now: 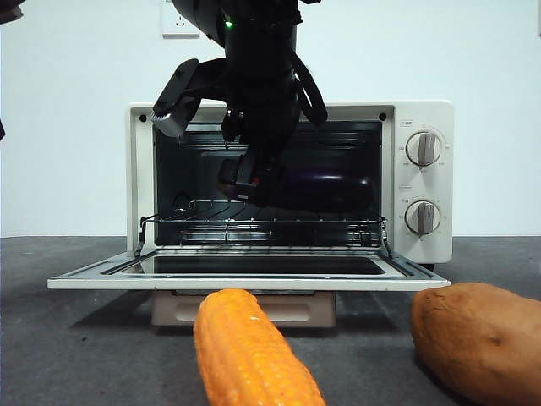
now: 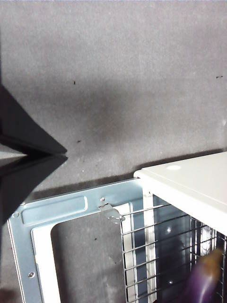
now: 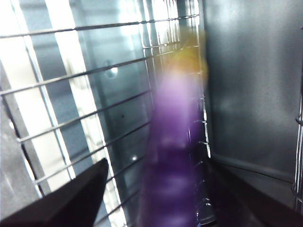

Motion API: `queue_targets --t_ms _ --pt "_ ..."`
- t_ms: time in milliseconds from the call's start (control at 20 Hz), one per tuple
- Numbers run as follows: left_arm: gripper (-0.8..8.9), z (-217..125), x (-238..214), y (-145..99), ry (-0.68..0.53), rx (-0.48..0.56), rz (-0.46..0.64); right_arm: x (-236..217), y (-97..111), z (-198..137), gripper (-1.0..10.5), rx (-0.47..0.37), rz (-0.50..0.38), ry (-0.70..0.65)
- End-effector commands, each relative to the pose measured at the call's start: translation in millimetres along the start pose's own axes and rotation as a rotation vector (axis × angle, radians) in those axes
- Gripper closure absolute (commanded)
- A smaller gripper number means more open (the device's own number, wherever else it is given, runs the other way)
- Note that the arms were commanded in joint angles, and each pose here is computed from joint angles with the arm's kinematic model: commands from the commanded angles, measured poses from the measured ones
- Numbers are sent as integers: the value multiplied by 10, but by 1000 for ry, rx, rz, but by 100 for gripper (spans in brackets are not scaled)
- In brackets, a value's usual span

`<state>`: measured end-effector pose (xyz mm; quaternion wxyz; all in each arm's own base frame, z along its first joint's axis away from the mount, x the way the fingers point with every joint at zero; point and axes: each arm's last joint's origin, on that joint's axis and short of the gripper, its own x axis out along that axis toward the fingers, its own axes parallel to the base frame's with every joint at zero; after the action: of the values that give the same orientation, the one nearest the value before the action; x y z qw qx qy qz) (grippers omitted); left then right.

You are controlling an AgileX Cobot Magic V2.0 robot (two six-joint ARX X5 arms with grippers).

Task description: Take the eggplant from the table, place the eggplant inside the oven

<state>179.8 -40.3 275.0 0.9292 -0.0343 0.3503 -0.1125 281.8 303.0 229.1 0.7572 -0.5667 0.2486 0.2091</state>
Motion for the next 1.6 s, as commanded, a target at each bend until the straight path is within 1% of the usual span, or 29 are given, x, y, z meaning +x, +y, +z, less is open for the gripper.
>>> queue_targets --t_ms 50,350,600,850,1000,1100,1200,1250,1400,1500,1600 --pt "808 17 5 -3 -4 -3 -3 37 52 50 609 28 -1 -3" --pt "807 17 5 -3 -3 -3 -3 25 64 58 610 73 1 -4" --pt "807 15 36 -1 10 -4 -3 25 70 50 610 71 5 5" --pt "807 7 115 -3 47 -7 -31 25 69 50 610 71 4 5" --pt "808 3 172 1 68 -9 -32 -45 54 79 610 74 -5 -10" --pt "808 0 237 -7 93 -12 -73 -131 17 94 610 86 -12 -31" --pt "808 -2 340 -6 122 -17 -98 -260 -62 93 610 136 -21 -57" --pt "808 -7 409 -6 142 -21 -115 -342 -109 78 610 153 -11 -72" --pt "808 -43 660 8 215 -34 -142 -675 -266 -2 612 253 68 -139" --pt "808 -94 829 44 276 -44 -151 -996 -393 -104 681 318 121 -187" --pt "808 -144 955 107 330 -79 -180 -1320 -504 -222 745 364 172 -246"
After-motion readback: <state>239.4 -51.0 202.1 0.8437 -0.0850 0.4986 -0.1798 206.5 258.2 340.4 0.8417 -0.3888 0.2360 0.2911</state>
